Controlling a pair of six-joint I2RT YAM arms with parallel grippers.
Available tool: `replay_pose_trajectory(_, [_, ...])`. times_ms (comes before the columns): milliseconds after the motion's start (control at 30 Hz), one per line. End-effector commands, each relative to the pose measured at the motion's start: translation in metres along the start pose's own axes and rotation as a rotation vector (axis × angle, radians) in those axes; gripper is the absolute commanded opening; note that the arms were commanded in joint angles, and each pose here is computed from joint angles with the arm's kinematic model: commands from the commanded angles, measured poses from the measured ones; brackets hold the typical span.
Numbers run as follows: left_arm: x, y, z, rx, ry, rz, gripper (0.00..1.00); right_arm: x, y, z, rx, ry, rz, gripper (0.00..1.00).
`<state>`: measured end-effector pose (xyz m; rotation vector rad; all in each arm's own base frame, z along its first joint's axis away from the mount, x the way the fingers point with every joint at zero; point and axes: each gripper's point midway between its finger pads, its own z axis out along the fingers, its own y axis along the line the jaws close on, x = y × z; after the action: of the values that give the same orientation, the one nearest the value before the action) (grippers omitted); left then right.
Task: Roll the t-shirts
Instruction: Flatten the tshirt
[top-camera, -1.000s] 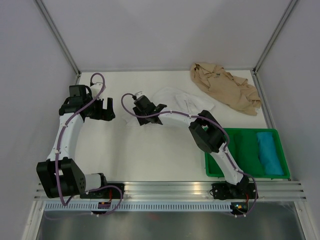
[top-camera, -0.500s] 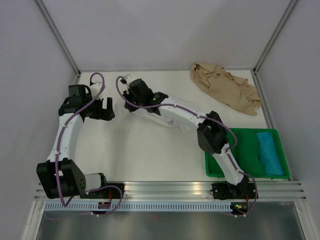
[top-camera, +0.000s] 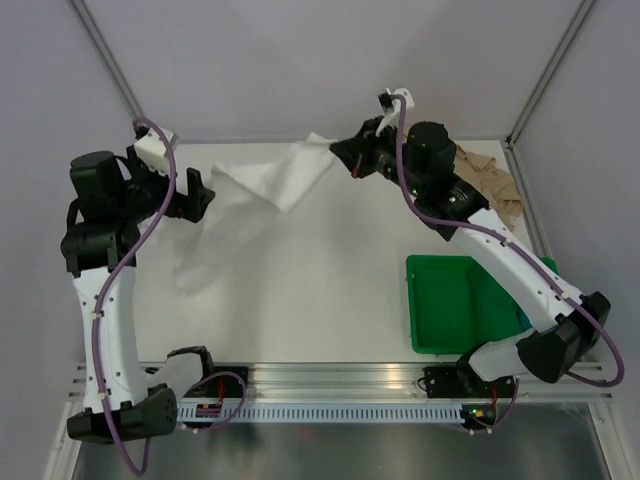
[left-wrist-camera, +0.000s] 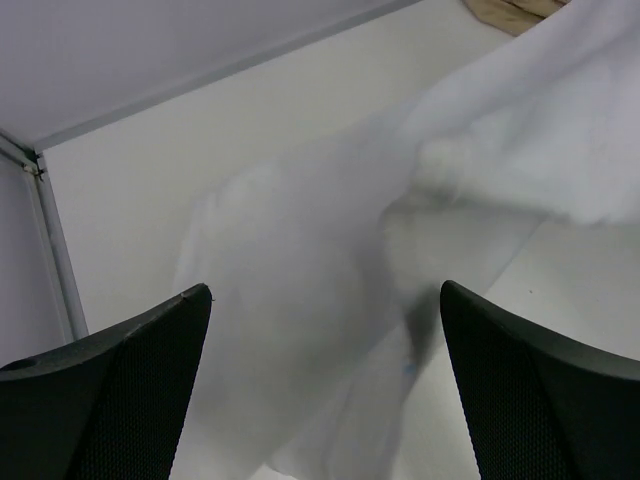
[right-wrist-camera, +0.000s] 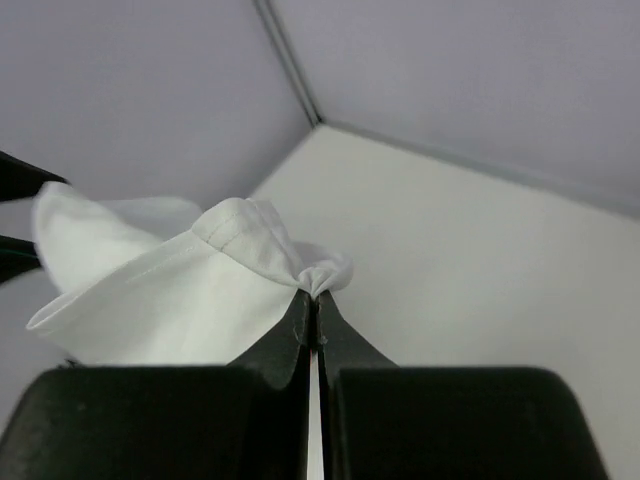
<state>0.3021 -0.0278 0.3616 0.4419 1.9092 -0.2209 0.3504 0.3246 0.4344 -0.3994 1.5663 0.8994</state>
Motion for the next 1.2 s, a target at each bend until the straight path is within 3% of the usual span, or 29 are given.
replay_pose_trajectory(0, [0.043,-0.014,0.014,0.109,0.123,-0.02,1.0,0.097,-0.061,-0.012,0.141,0.171,0.099,0.0])
replay_pose_trajectory(167, [0.112,-0.012,0.035,0.138,0.291,-0.038,0.9,0.22,-0.113,-0.044,0.298,0.405,0.147,0.0])
replay_pose_trajectory(267, [0.165,-0.019,0.045,0.196,0.413,-0.049,0.83,0.274,-0.134,-0.056,0.368,0.512,0.174,0.0])
replay_pose_trajectory(367, [0.216,-0.023,0.046,0.221,0.541,-0.057,0.77,0.302,-0.147,-0.062,0.405,0.575,0.186,0.0])
replay_pose_trajectory(467, [0.248,-0.02,0.045,0.21,0.612,-0.035,0.76,0.305,-0.158,-0.06,0.438,0.587,0.161,0.0])
replay_pose_trajectory(533, [0.26,-0.019,0.045,0.201,0.633,-0.022,0.81,0.292,-0.165,-0.051,0.458,0.569,0.132,0.0])
replay_pose_trajectory(700, [0.259,-0.018,0.051,0.196,0.613,-0.026,0.87,0.255,-0.168,-0.016,0.413,0.535,0.016,0.0])
replay_pose_trajectory(767, [0.254,-0.019,0.054,0.205,0.598,-0.044,0.87,0.229,-0.18,0.011,0.451,0.49,-0.045,0.0])
replay_pose_trajectory(800, [0.254,-0.021,0.055,0.216,0.596,-0.054,0.87,0.193,-0.182,0.032,0.448,0.418,-0.086,0.0])
replay_pose_trajectory(833, [0.253,-0.022,0.056,0.218,0.595,-0.057,0.87,0.202,-0.198,0.044,0.481,0.436,-0.096,0.0])
replay_pose_trajectory(867, [0.252,-0.023,0.057,0.22,0.596,-0.058,0.87,0.199,-0.206,0.051,0.498,0.445,-0.103,0.05])
replay_pose_trajectory(900, [0.251,-0.022,0.057,0.216,0.596,-0.058,0.87,0.161,-0.213,0.069,0.517,0.368,-0.106,0.49])
replay_pose_trajectory(933, [0.251,-0.023,0.057,0.218,0.596,-0.056,0.87,0.184,-0.235,0.08,0.558,0.415,-0.085,0.7])
replay_pose_trajectory(967, [0.252,-0.024,0.058,0.223,0.599,-0.054,0.87,0.193,-0.246,0.075,0.599,0.478,-0.058,0.78])
replay_pose_trajectory(1000, [0.253,-0.024,0.057,0.222,0.602,-0.056,0.88,0.16,-0.253,0.084,0.617,0.423,-0.041,0.9])
replay_pose_trajectory(1100, [0.261,-0.024,0.056,0.22,0.622,-0.036,0.88,0.186,-0.25,0.063,0.658,0.506,-0.029,0.98])
replay_pose_trajectory(1167, [0.27,-0.02,0.059,0.208,0.636,-0.013,0.88,0.188,-0.233,0.059,0.637,0.44,-0.065,0.98])
